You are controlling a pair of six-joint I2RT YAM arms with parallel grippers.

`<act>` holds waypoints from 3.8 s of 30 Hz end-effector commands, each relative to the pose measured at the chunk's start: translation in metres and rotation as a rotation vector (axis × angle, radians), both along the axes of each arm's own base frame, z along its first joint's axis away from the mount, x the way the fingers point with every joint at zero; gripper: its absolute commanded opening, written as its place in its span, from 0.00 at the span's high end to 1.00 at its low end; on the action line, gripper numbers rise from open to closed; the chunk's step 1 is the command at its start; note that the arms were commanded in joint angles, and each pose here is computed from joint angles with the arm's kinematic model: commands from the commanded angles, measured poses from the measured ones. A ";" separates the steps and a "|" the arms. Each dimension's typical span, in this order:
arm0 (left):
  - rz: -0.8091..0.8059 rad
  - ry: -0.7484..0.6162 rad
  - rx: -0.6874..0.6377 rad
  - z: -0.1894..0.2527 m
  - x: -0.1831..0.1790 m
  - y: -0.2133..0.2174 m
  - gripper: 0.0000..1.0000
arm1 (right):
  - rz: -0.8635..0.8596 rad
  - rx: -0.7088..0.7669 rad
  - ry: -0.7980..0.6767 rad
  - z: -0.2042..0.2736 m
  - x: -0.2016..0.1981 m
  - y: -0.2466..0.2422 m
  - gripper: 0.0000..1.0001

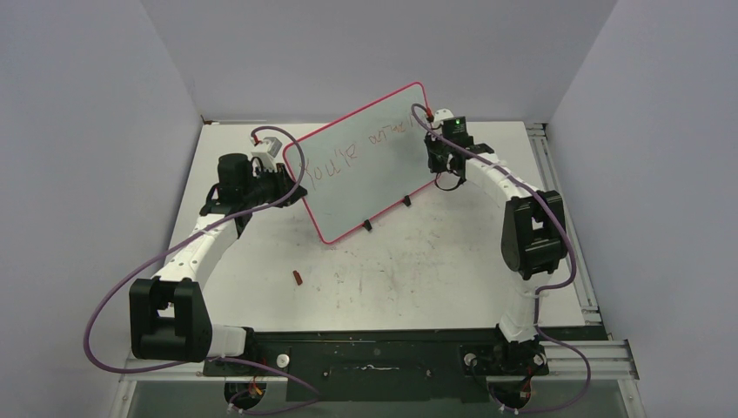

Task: Write a sentence on the whiteboard
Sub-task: Write a sentence on the whiteboard, then adjust the whiteboard marker.

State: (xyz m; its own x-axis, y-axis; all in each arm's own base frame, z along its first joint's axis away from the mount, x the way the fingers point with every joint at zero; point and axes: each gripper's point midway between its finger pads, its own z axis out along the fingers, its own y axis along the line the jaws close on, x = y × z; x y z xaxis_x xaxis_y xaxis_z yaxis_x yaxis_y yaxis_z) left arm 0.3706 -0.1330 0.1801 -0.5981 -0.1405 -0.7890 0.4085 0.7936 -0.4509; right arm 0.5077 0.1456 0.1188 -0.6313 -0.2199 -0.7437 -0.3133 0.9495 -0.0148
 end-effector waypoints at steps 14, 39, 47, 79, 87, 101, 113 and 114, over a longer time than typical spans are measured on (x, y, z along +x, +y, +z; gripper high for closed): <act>-0.007 -0.045 0.012 0.018 0.001 -0.002 1.00 | 0.059 -0.001 0.007 0.000 -0.024 0.022 0.95; 0.210 -0.296 0.202 0.076 -0.021 0.041 0.26 | 0.375 0.385 0.067 0.132 -0.193 0.075 0.95; 0.014 -0.608 0.297 0.128 -0.092 -0.007 0.25 | 0.746 0.605 0.350 0.134 -0.311 0.134 0.95; -1.027 -0.594 0.489 0.031 -0.287 -0.140 0.38 | 1.039 0.495 0.978 0.084 -0.469 0.160 0.95; -1.068 -0.507 0.511 0.011 -0.297 -0.147 0.61 | 1.008 0.465 0.862 0.096 -0.449 0.161 0.95; -0.869 -0.411 0.339 0.012 -0.286 -0.174 1.00 | 0.810 0.573 0.564 0.122 -0.378 0.153 0.83; -0.861 -0.343 0.194 0.015 -0.271 -0.159 1.00 | 0.854 0.612 0.547 0.118 -0.382 0.139 0.37; -0.865 -0.340 0.186 0.015 -0.271 -0.158 1.00 | 0.858 0.616 0.547 0.117 -0.383 0.139 0.37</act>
